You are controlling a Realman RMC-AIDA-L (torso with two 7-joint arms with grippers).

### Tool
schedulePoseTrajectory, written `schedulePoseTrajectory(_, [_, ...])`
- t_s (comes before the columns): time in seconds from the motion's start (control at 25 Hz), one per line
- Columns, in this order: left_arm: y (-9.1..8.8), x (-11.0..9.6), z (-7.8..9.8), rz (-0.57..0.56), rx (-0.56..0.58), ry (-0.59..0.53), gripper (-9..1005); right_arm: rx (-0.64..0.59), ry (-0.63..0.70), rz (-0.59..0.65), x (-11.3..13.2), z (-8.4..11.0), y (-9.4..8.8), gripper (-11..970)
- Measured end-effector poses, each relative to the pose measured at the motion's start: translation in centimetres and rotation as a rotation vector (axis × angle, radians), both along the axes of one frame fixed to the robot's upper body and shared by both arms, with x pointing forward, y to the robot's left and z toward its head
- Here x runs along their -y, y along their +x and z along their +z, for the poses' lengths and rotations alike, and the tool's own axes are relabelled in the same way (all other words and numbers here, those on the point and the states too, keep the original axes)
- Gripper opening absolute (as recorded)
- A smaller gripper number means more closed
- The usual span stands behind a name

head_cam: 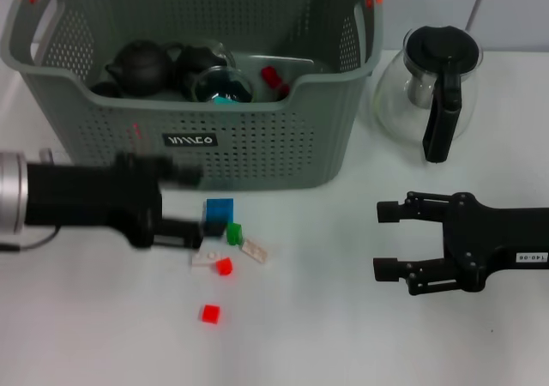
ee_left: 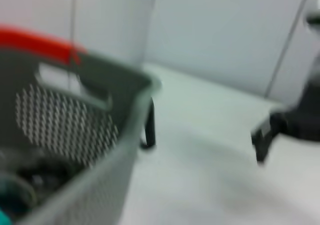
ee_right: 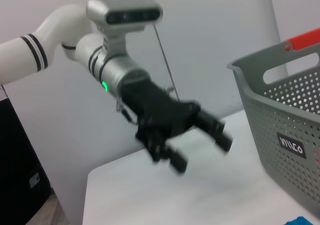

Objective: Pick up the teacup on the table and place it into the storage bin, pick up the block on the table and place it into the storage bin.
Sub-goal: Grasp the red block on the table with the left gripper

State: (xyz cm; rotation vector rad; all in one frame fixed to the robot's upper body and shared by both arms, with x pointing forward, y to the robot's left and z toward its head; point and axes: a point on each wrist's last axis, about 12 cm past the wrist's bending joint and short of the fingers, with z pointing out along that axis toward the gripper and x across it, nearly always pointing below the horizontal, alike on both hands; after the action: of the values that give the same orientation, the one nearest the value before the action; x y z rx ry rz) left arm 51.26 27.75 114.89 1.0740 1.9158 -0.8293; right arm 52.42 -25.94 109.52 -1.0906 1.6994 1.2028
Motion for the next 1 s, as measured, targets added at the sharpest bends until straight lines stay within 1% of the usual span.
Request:
schedulePoseTrajectory(0.16, [-0.5,0.2,-1.4,-0.028,-0.080,0.096,833,-0.001,-0.002,0.000,0.0,0.0,0.0,915])
schedulePoseTrajectory(0.28, [-0.5,0.7,-2.0,-0.049,-0.133,0.168,828,-0.004,-0.002,-0.003,0.1,-0.1,-0.1,914])
schedulePoseTrajectory(0.44, [-0.7,1.8,-2.7,-0.121,-0.169,0.270,827,-0.005,-0.002,-0.005,0.2,-0.2,-0.2,914])
schedulePoseTrajectory(0.56, [-0.7,2.8,-3.2,-0.178,-0.173,0.353,826,-0.004,-0.001,-0.006,0.2,-0.2,-0.2,914])
schedulePoseTrajectory(0.68, [-0.6,3.6,-3.6,-0.203,-0.166,0.397,825,-0.003,0.000,-0.006,0.2,-0.2,-0.3,915])
schedulePoseTrajectory(0.8, [-0.3,4.4,-4.1,-0.203,-0.150,0.426,824,-0.003,-0.001,-0.007,0.2,-0.2,-0.3,915])
schedulePoseTrajectory(1.0, [0.2,5.4,-4.5,-0.205,-0.118,0.451,748,-0.003,-0.003,-0.007,0.2,-0.2,-0.3,914])
